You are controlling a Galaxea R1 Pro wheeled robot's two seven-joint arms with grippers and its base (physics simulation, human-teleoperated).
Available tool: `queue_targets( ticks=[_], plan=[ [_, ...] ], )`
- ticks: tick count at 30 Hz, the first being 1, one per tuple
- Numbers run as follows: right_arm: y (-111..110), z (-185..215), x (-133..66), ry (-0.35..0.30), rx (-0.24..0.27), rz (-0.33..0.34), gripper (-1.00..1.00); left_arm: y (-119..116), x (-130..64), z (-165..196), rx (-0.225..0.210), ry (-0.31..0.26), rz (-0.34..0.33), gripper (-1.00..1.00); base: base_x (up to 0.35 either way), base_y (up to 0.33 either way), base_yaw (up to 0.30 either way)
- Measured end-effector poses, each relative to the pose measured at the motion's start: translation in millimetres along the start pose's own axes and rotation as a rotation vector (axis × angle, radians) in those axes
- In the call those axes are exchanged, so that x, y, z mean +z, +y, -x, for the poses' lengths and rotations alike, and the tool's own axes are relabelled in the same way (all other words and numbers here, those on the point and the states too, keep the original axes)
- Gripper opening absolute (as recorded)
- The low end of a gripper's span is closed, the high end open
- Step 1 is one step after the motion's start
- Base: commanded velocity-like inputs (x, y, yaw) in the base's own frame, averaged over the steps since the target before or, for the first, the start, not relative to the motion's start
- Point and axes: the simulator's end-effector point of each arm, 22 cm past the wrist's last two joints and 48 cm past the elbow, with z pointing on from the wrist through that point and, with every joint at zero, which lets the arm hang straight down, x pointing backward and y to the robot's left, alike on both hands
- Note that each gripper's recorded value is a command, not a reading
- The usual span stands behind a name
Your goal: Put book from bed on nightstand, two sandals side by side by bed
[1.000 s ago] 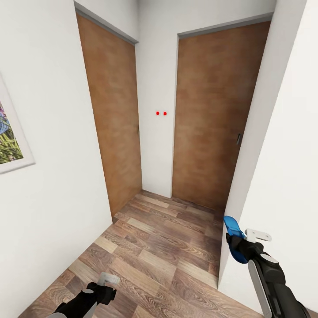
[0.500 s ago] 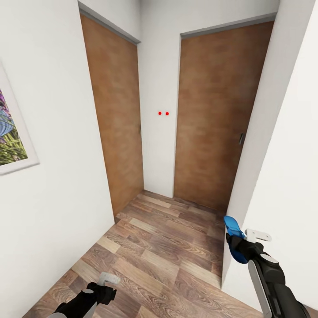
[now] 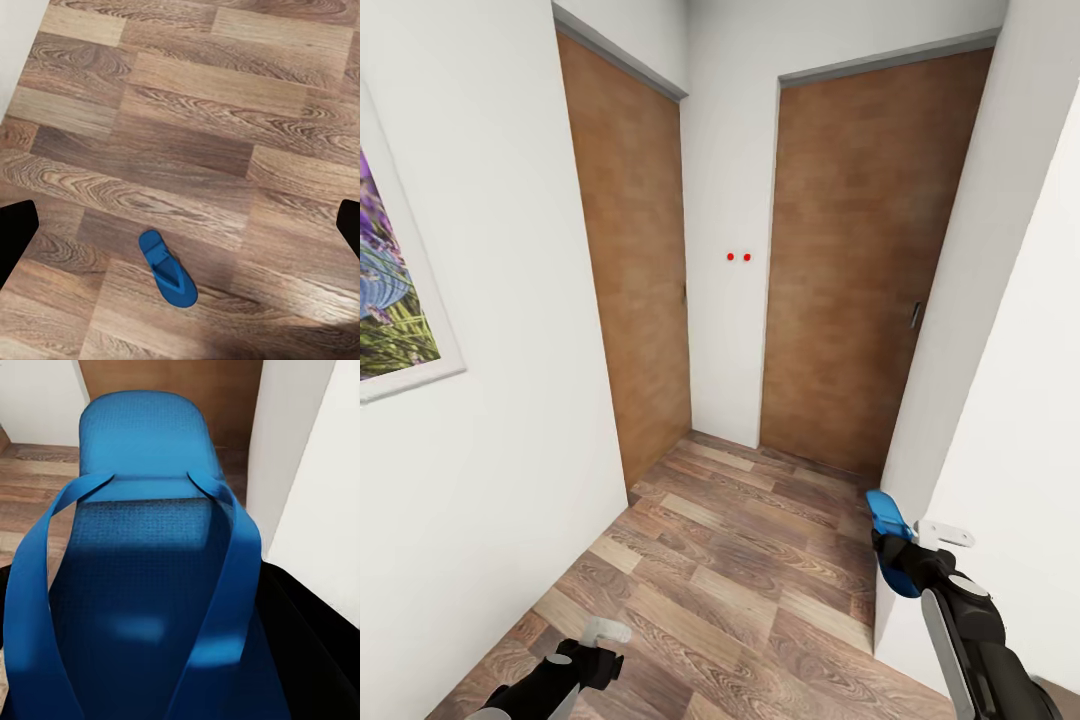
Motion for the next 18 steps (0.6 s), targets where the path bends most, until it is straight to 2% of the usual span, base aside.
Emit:
queue_targets(
  ticks=[5,18],
  plan=[
    [0.1,0.0,0.0,0.000,0.000,0.000,-1.00,0.1,0.0,0.0,0.000,0.000,0.000,1.00,0.000,0.126,0.000],
    [3.6,-8.4,2.4,0.019,-0.008,0.006,-1.00,0.0,0.0,0.0,0.000,0.000,0.000,1.00,0.000,0.014,0.000]
  ],
)
